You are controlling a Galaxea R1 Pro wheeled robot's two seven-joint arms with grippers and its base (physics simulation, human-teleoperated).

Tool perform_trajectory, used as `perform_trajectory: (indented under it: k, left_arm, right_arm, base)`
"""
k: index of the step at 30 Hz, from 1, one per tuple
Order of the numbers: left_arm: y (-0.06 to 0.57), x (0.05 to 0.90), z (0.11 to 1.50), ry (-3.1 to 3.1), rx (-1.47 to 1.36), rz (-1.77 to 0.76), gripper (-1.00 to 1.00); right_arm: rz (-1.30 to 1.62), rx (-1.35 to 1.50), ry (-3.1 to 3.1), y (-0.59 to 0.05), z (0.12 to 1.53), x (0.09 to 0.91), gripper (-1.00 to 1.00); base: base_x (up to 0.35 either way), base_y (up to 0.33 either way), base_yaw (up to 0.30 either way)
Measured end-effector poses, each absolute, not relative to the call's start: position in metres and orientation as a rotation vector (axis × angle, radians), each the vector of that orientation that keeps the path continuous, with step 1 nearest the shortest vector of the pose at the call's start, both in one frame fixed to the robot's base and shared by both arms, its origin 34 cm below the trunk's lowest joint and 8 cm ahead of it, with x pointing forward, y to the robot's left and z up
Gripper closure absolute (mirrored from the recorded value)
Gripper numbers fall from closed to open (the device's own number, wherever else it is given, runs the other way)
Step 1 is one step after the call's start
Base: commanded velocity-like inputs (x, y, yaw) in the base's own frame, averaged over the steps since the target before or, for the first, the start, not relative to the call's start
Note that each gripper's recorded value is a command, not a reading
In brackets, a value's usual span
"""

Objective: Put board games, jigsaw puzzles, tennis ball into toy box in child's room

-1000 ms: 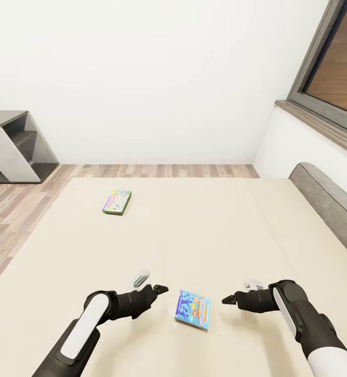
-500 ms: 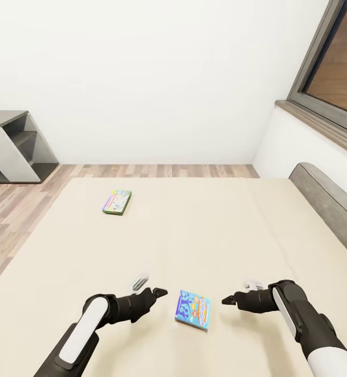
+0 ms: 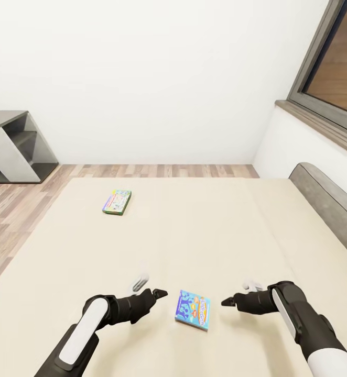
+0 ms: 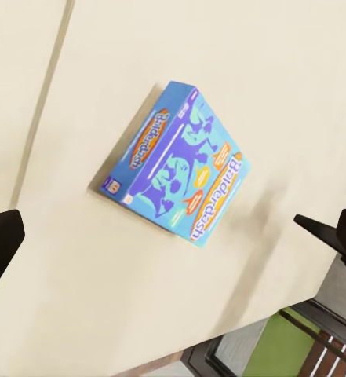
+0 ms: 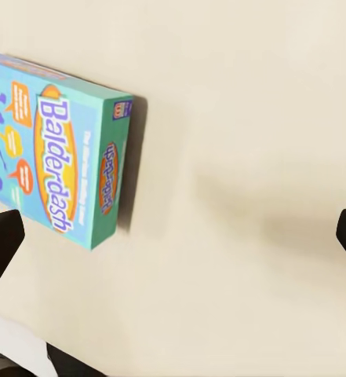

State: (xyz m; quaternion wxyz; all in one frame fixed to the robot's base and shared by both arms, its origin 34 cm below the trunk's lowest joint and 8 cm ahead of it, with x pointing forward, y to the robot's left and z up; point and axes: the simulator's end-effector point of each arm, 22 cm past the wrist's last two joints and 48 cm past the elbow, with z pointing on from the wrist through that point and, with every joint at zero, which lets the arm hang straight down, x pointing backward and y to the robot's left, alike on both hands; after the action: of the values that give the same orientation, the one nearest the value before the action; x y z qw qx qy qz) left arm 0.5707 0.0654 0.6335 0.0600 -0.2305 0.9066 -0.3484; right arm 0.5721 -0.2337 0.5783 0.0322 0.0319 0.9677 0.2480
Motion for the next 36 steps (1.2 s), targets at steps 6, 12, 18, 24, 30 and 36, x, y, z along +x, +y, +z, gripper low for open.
perform_trajectory:
  k: [6,12,18,24,30,36]
  left_arm:
    - [0.0653,0.5698,0.6326,2.747,-0.698,-1.053,-1.00]
    - [0.0651,0.5695,0.6324,2.748,-0.697,-1.052,-1.00]
    - [0.0648,0.5695,0.6324,2.747,-0.697,-1.052,-1.00]
    - [0.0647,0.5695,0.6325,2.747,-0.696,-1.052,-1.00]
    - [0.0647,0.5695,0.6324,2.747,-0.696,-1.051,-1.00]
    - [0.0646,0.5695,0.6325,2.747,-0.696,-1.052,-1.00]
  right_arm:
    - [0.765,0.077,2.989,-0.2302,0.5769,0.5687,-1.00]
    - [0.766,0.065,2.994,-0.2283,0.5762,0.5668,-1.00]
    - [0.768,0.058,2.998,-0.2268,0.5753,0.5643,-1.00]
    - [0.770,0.056,3.000,-0.2260,0.5750,0.5631,-1.00]
    - [0.771,0.056,3.000,-0.2260,0.5749,0.5628,-1.00]
    - [0.774,0.056,3.000,-0.2259,0.5750,0.5625,-1.00]
  base:
    - [0.000,0.000,0.000]
    - [0.000,0.000,0.000]
    - [0.000,0.000,0.000]
    - [0.000,0.000,0.000]
    - [0.000,0.000,0.000]
    - [0.000,0.000,0.000]
